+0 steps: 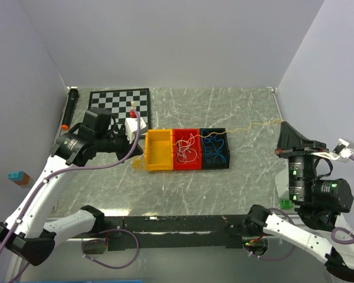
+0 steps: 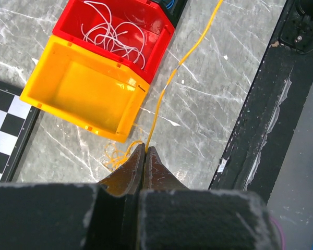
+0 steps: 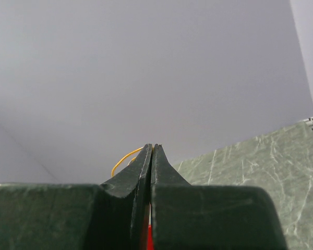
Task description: Untangle the cables
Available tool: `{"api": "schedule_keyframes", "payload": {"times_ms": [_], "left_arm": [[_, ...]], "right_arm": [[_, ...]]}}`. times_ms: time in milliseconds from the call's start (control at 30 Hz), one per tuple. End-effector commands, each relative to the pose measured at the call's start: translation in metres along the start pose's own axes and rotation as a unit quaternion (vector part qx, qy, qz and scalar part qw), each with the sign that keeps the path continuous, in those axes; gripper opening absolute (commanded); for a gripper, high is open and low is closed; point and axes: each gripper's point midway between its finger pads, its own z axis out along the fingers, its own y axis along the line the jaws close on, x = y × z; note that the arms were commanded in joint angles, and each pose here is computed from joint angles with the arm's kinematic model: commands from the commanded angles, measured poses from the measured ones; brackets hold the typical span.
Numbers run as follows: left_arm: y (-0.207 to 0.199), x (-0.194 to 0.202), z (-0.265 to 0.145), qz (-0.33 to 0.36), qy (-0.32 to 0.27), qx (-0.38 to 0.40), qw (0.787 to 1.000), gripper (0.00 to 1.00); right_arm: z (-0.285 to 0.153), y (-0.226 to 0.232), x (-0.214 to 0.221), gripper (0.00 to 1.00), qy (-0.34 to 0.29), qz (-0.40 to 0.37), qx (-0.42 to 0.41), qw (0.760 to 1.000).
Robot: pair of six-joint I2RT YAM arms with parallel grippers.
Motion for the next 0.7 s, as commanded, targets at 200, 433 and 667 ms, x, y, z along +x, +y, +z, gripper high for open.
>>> {"api": "schedule_keyframes", "payload": {"times_ms": [200,433,667], "left_arm": [[-0.012,-0.022,-0.008,0.02,-0.03,0.034,0.999,0.04],[-0.017,-0.019,-0.007,0.021,-0.024,0.048,0.998,0.04],[-0.029,-0.026,-0.009,0.02,-0.036,0.08,0.996,0.05]], "right_arm": [[-0.076,0.14,0.153,0.5,0.26,-0.105,-0.431,0.858],[-0.097,0.173,0.198,0.79,0.338,-0.109,-0.505,0.787],[-0.104,0.213,0.209,0.82,0.33,-0.056,-0.567,0.752]]}}
